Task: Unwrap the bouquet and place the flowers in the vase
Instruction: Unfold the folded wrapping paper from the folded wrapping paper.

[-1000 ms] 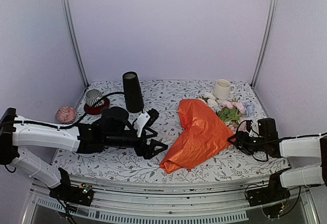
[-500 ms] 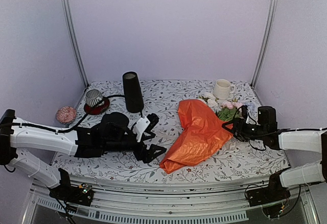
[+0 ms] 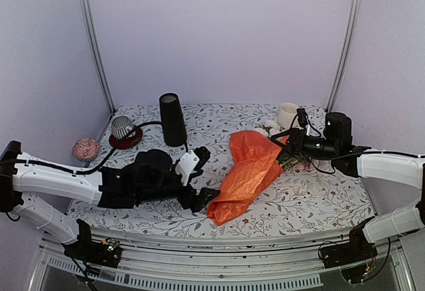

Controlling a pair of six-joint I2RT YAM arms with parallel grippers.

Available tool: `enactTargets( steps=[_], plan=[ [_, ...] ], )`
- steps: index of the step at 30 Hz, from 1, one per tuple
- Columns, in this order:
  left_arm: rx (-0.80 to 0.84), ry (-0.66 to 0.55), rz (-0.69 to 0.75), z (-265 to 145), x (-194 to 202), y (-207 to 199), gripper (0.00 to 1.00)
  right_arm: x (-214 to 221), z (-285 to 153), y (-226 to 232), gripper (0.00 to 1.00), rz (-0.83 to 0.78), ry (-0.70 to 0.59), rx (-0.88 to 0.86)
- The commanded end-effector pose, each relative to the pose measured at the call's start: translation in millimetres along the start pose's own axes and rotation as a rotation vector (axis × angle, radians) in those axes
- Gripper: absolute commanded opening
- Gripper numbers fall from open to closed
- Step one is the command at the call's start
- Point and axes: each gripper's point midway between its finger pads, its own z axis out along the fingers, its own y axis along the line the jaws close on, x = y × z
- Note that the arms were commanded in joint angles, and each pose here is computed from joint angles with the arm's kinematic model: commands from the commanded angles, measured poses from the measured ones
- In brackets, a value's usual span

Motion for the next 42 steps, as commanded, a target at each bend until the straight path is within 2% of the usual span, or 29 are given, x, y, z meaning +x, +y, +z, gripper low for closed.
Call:
enactTargets(
  steps=[1, 3, 13, 21, 23, 26, 29, 34, 36, 42],
  plan=[
    [-0.042, -0.031, 0.013, 8.1, -18.0, -10.8, 0.92, -11.2, 16.1, 30.5, 0.61, -0.047, 0.003, -0.065],
    [-0.071, -0.029, 0.011, 11.9, -23.3, -12.6, 0.98, -10.9, 23.3, 39.6, 0.62, -0.064, 0.011, -0.078],
    [-0.158, -0.009, 0.004, 35.3, -46.3, -12.8, 0.98, -9.0, 49.2, 80.2, 0.66, -0.159, 0.032, -0.162],
    [-0.35, 0.121, -0.107, 67.8, -32.6, 49.2, 0.97, -5.3, 44.2, 109.4, 0.68, -0.253, 0.034, -0.241],
    [-0.386, 0.137, -0.15, 68.4, -27.2, 66.1, 0.88, -3.7, 39.3, 112.6, 0.68, -0.271, 0.029, -0.248],
    [-0.417, 0.127, -0.22, 58.9, -18.6, 87.1, 0.61, -1.3, 31.1, 112.8, 0.69, -0.296, 0.015, -0.246],
    [-0.388, 0.072, -0.293, 44.5, -18.5, 97.3, 0.39, 1.5, 22.8, 112.3, 0.7, -0.326, 0.005, -0.24],
    [-0.341, 0.029, -0.401, 27.3, -6.9, 109.6, 0.1, 8.4, 14.7, 100.6, 0.71, -0.377, 0.015, -0.178],
    [-0.347, 0.04, -0.445, 24.0, 5.2, 117.1, 0.05, 10.6, 14.0, 87.2, 0.72, -0.395, 0.021, -0.11],
    [-0.382, 0.059, -0.529, 13.8, 40.0, 132.6, 0.05, 4.2, 11.9, 52.2, 0.73, -0.41, -0.022, 0.07]
  ],
)
